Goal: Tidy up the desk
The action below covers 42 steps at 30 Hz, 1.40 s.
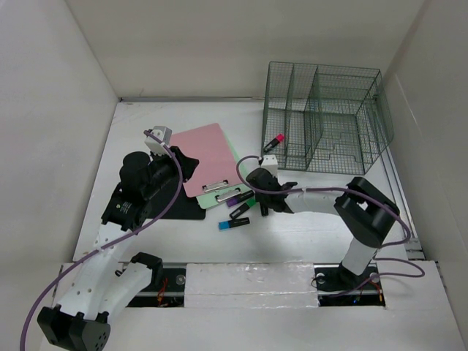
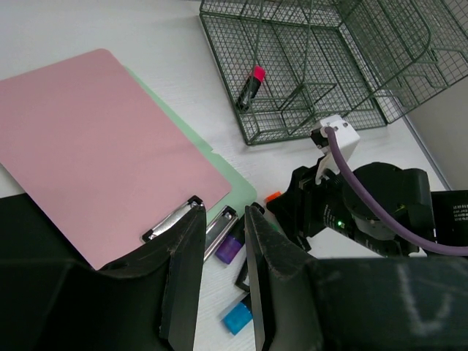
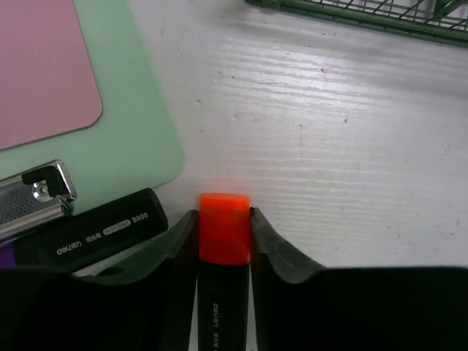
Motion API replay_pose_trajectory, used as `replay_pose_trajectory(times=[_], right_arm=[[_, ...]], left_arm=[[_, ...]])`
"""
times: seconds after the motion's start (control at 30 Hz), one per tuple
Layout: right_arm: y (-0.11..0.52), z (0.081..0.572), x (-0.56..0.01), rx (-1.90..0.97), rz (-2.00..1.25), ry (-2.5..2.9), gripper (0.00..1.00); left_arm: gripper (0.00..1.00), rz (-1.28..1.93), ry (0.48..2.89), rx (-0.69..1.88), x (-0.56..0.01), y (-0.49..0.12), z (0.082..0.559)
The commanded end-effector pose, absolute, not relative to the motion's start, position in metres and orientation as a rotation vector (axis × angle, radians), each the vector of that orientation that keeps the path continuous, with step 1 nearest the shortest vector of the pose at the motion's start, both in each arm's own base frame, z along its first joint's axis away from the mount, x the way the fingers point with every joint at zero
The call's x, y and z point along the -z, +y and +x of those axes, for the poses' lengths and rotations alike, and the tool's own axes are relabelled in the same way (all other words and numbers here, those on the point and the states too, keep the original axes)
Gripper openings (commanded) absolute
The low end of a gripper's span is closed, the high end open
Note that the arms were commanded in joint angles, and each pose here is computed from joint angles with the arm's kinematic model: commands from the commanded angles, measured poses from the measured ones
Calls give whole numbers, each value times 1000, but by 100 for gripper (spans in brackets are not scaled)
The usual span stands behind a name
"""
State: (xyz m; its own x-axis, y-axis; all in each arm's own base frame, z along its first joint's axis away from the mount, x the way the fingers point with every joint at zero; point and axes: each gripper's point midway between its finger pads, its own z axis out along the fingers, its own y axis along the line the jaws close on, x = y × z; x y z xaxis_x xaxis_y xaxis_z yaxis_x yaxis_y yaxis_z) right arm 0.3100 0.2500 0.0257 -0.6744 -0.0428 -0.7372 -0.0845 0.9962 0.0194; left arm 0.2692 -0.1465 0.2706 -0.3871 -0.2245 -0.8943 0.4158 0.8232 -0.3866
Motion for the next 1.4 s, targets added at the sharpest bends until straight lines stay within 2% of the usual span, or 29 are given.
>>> replay_pose_trajectory(times=[0.0,0.07,0.1,0.17,0.33,0.47,0.53,0.63,0.9,0.93,1.07,1.17,1.2,1.27,1.3,1.33,1.37], right_arm=[[254,311,-20,-71,-49,2334,30],[250,311,-25,-67,-14,2318,17],[249,316,-48,-96,11,2258,13],[243,320,-61,-69,15,2215,11],[233,355,-167,-104,59,1972,11],[203,415,-246,-69,119,1717,10],[201,427,-256,-62,114,1678,10],[180,465,-301,-35,164,1558,12],[179,564,-322,-50,86,1538,18],[179,569,-322,-33,92,1544,20],[177,587,-331,-8,107,1537,60],[180,578,-349,-56,97,1494,72],[180,574,-353,-69,94,1489,72],[180,557,-354,-93,93,1492,69],[186,547,-352,-113,86,1497,63],[187,530,-338,-127,76,1527,55],[192,518,-330,-166,84,1541,34]], left_arm=[[24,174,1768,701,-293,-148,267],[24,175,1780,705,-291,-150,268],[24,182,1773,710,-292,-150,267],[24,180,1772,710,-293,-150,267],[24,188,1772,721,-292,-152,266],[24,182,1765,718,-294,-151,266],[24,183,1758,718,-295,-150,264],[24,176,1753,711,-297,-149,265],[24,177,1753,706,-298,-148,265],[24,178,1748,708,-298,-148,264],[24,167,1754,691,-297,-146,266],[24,169,1750,692,-298,-146,266],[24,170,1751,694,-298,-146,266],[24,169,1757,693,-297,-147,268],[24,171,1760,696,-296,-147,268],[24,172,1755,696,-297,-147,266],[24,172,1755,696,-297,-147,266]])
